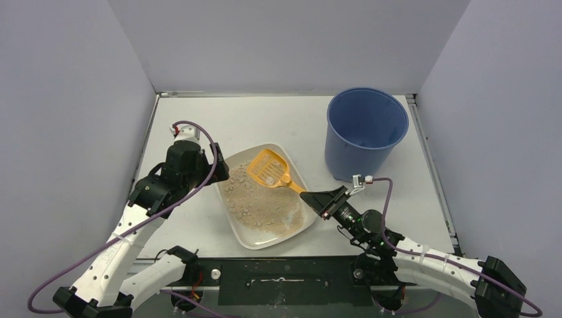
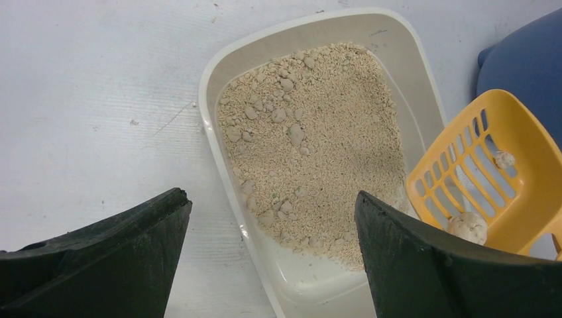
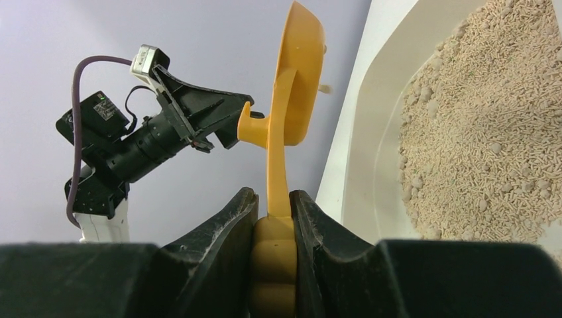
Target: Clean the litter box
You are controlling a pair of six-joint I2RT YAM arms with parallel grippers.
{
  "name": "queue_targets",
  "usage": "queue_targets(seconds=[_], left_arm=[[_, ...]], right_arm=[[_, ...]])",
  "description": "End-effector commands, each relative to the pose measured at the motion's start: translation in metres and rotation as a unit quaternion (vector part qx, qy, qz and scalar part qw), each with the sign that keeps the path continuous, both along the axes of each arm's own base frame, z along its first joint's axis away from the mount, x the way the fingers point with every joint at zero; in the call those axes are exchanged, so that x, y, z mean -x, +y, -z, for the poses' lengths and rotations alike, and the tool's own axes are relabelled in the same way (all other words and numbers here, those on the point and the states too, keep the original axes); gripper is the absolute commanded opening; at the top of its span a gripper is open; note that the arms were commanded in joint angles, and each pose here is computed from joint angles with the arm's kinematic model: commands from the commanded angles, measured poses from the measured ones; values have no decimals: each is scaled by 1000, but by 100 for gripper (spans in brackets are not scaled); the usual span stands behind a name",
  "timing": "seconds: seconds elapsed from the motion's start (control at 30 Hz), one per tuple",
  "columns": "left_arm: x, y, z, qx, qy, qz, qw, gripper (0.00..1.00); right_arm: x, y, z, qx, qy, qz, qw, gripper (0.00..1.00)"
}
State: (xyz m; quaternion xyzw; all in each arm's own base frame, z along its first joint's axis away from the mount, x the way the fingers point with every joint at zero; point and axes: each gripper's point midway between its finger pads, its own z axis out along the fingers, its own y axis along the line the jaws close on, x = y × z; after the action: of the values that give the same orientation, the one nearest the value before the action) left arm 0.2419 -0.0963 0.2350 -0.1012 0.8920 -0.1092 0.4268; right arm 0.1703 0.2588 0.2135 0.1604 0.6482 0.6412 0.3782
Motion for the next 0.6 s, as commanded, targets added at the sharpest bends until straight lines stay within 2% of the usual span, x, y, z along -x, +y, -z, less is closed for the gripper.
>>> queue_targets(seconds=[0.0, 0.23, 0.57], left_arm=[[-4, 5, -11, -7, -23, -4, 1000, 92], [-5, 7, -8, -16, -24, -3, 1000, 92], [-6, 9, -3, -29, -24, -2, 999, 92]], right_arm=[[-3, -9, -33, -52, -37, 17, 998, 0], [-8, -12, -58, -61, -57, 29, 996, 0], [-24, -44, -124, -39, -88, 121, 988, 0]])
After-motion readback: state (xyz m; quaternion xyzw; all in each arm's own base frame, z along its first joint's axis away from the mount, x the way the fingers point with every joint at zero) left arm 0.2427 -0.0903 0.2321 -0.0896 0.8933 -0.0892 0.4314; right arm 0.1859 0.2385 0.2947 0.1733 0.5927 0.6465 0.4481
